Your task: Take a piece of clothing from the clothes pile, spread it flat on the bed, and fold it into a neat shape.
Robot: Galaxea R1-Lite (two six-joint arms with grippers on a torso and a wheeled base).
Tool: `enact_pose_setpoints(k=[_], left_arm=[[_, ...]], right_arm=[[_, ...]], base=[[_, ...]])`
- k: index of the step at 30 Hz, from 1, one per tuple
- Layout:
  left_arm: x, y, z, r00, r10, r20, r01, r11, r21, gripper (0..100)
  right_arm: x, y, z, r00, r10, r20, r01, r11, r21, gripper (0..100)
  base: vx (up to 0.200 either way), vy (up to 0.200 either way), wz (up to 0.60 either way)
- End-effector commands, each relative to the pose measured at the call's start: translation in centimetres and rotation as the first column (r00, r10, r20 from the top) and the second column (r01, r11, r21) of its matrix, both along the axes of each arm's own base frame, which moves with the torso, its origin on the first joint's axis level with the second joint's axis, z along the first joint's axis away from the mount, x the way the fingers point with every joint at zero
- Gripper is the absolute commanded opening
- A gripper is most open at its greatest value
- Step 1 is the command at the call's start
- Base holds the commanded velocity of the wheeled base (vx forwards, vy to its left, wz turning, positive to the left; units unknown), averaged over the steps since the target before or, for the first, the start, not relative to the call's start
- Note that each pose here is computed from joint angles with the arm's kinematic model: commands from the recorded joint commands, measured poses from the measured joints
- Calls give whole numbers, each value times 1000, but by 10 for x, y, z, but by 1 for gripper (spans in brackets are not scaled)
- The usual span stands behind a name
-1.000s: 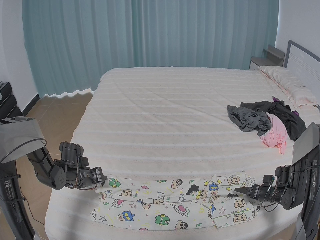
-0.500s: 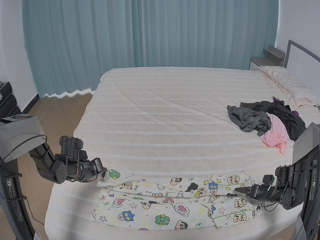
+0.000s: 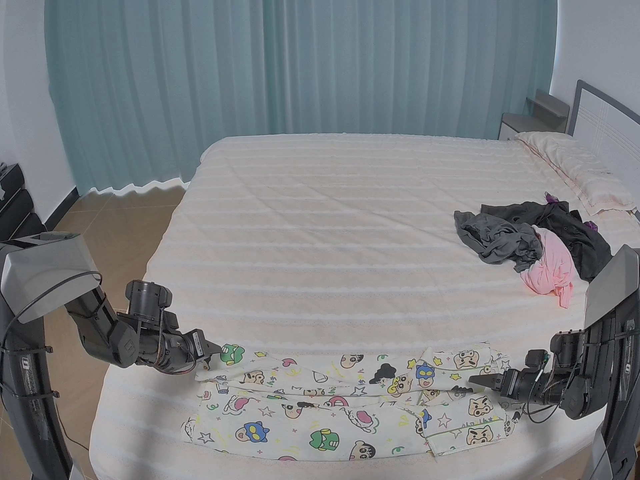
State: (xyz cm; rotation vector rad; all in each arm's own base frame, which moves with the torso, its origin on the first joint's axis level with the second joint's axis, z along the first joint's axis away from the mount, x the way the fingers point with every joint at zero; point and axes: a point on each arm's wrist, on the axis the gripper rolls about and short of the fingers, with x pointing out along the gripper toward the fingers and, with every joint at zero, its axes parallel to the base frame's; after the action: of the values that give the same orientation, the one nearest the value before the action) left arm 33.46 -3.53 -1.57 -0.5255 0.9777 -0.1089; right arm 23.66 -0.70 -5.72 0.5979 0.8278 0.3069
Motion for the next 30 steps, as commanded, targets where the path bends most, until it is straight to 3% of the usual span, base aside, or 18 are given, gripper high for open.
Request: enact_pose_setpoints(k=[1, 6, 12, 20, 21, 30], left_arm=[[2, 4, -1, 1000, 21, -2, -20, 1000, 12, 100], [-1, 17, 1, 999, 52, -6, -52, 999, -6, 100], [-9, 18, 8, 1000, 4, -11, -5, 997, -81, 100], [-9, 18, 7, 1000, 3, -12, -4, 996, -86, 100], [-9, 18, 6, 1000, 3, -13, -4, 996, -86, 100], [-10, 19, 6, 1000, -2, -14, 0, 997, -79, 100]], right_arm=[[1, 0, 1, 1000, -2, 13, 2, 1000, 0, 100], [1, 0, 2, 1000, 1, 13, -1, 1000, 5, 100], [11, 13, -1, 999, 26, 22, -26, 999, 28, 100], [32, 23, -6, 999, -6, 48, 3, 999, 46, 100], [32, 24, -7, 999, -10, 49, 8, 999, 41, 0], [30, 23, -7, 998, -43, 39, 42, 999, 17, 0]], base=[[0, 0, 0], [0, 0, 0], [0, 0, 0], [0, 0, 0], [0, 0, 0], [0, 0, 0]])
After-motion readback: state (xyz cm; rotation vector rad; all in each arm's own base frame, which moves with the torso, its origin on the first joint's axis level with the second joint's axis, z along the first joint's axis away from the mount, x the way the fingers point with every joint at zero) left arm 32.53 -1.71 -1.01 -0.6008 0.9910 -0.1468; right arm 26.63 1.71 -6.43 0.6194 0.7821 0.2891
